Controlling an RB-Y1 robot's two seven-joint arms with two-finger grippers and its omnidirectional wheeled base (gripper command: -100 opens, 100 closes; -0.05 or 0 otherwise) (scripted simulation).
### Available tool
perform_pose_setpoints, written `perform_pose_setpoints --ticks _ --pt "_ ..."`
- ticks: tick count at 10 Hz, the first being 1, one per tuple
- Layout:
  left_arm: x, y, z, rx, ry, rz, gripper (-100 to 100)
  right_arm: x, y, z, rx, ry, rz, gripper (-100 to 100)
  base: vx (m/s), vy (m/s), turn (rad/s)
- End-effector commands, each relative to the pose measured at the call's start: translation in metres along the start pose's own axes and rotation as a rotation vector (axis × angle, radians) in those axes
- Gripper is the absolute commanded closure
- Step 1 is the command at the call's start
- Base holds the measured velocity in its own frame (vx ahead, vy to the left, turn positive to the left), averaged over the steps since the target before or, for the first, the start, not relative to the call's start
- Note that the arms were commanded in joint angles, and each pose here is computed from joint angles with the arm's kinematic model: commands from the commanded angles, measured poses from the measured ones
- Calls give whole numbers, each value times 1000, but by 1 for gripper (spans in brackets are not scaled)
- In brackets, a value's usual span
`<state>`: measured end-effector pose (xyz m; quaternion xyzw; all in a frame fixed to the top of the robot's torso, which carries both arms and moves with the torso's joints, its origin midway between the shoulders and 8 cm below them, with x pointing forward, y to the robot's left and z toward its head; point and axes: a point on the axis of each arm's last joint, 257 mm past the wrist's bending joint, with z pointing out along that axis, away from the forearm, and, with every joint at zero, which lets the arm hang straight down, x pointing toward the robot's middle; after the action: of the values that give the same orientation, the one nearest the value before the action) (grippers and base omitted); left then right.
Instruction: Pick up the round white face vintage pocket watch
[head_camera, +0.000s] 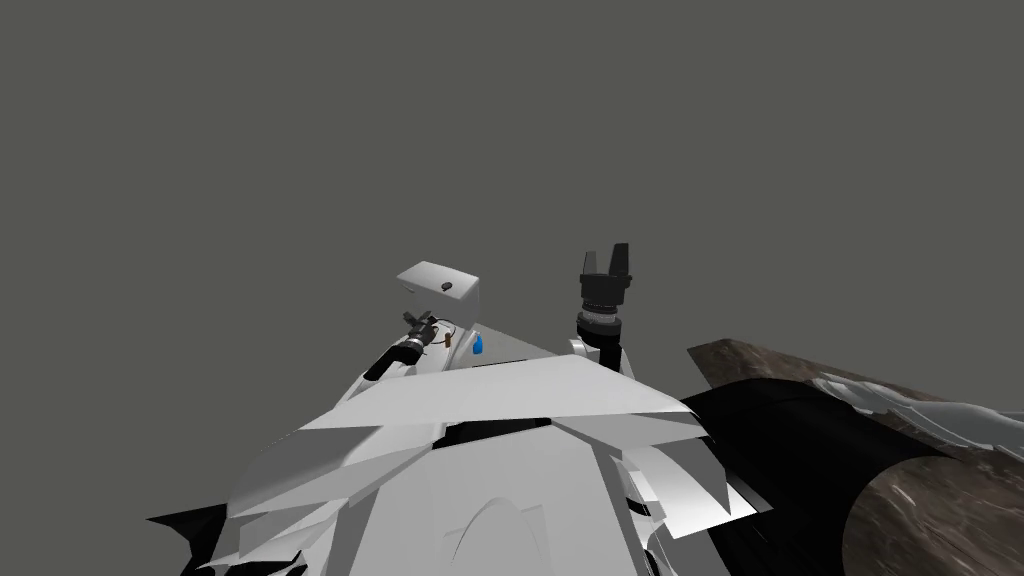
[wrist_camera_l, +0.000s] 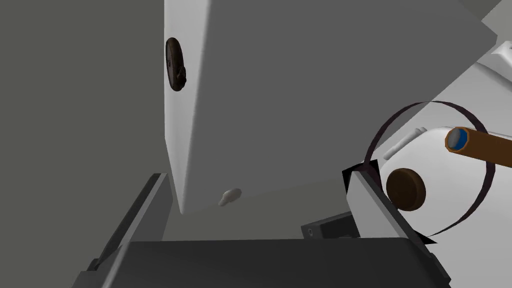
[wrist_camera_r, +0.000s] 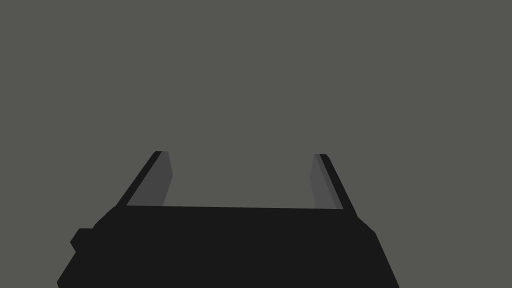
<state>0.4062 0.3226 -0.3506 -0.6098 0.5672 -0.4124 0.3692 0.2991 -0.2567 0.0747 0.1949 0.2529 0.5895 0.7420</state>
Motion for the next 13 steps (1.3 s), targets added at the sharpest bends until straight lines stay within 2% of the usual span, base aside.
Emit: perform_pose_setpoints --ticks 1,3,4,5,6,7,8,9,10,11,13 --pt "-16 21 5 -80 -9 -13 -100 0 0 0 0 0 0 0 -27 -34 -155" --pt "-23 34 3 -122 -20 -8 -100 0 0 0 0 0 0 0 -16 -15 -27" --pt "-39 47 7 -181 -34 -15 -100 0 0 0 0 0 0 0 -11 -22 -149" --pt "-43 58 5 -217 -44 -16 -100 0 0 0 0 0 0 0 -9 -21 -80" --pt "-55 59 10 -253 -51 -23 -100 0 0 0 0 0 0 0 -12 -38 -153" --pt "-63 77 6 -304 -70 -26 -100 0 0 0 0 0 0 0 -12 -29 -91" --pt "-65 80 5 -309 -74 -27 -100 0 0 0 0 0 0 0 -6 -9 14" --pt "-84 87 7 -362 -98 -39 -100 0 0 0 0 0 0 0 -1 -27 -153" --pt "-89 99 3 -398 -111 -42 -100 0 0 0 0 0 0 0 0 -25 -83" --pt "-108 98 5 -428 -135 -57 -100 0 0 0 0 0 0 0 -2 -39 -167" --pt "-115 114 -2 -481 -154 -61 -100 0 0 0 0 0 0 0 0 -20 -44"
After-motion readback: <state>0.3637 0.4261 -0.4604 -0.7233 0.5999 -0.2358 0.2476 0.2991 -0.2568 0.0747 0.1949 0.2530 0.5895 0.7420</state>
